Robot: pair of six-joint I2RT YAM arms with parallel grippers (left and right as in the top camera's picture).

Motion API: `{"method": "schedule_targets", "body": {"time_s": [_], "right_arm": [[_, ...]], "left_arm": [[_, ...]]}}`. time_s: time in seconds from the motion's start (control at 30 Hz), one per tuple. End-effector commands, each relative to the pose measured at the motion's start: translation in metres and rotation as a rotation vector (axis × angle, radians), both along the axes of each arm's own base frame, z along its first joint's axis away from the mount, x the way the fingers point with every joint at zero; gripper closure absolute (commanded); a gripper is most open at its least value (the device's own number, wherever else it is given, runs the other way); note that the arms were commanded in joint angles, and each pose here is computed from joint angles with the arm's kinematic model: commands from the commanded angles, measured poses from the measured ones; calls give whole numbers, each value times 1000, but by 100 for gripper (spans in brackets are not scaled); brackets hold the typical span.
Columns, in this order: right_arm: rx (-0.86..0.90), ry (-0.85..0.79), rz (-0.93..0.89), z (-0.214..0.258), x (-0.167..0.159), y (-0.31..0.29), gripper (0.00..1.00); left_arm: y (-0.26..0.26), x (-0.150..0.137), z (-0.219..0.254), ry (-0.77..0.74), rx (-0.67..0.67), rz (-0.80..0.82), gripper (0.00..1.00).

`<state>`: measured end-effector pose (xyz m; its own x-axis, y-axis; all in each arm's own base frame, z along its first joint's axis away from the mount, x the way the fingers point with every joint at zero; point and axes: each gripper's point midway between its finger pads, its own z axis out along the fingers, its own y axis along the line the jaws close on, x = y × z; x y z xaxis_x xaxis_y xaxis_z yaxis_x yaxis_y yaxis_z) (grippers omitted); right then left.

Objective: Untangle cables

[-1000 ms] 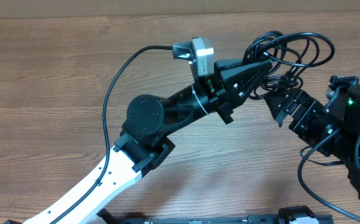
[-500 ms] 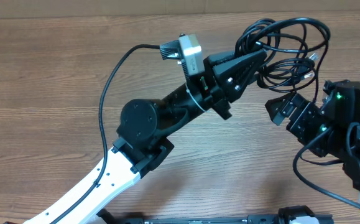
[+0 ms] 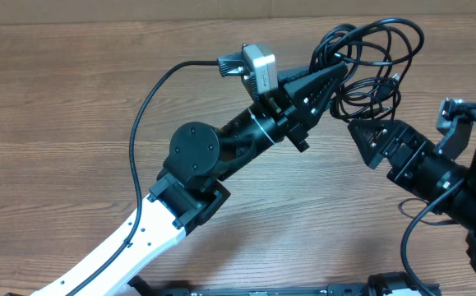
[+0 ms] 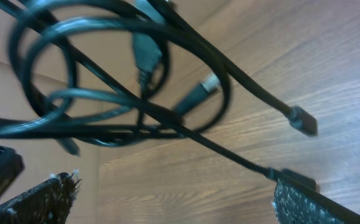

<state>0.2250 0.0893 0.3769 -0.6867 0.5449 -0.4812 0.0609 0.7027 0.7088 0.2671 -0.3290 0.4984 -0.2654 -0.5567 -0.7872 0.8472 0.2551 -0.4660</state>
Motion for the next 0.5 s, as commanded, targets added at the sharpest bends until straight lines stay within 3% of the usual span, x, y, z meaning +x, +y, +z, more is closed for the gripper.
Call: {"method": "schedule_targets", "body": {"time_s": [0.0,0.47], "right_arm": [[12,-14,1,3,3,1,0],[-59,228,-41,-50,21,-6,0]], "left_arm": [[5,-19,26,-71,-30,-38,96],[15,-33,51,-109,-143,-91,96]]}}
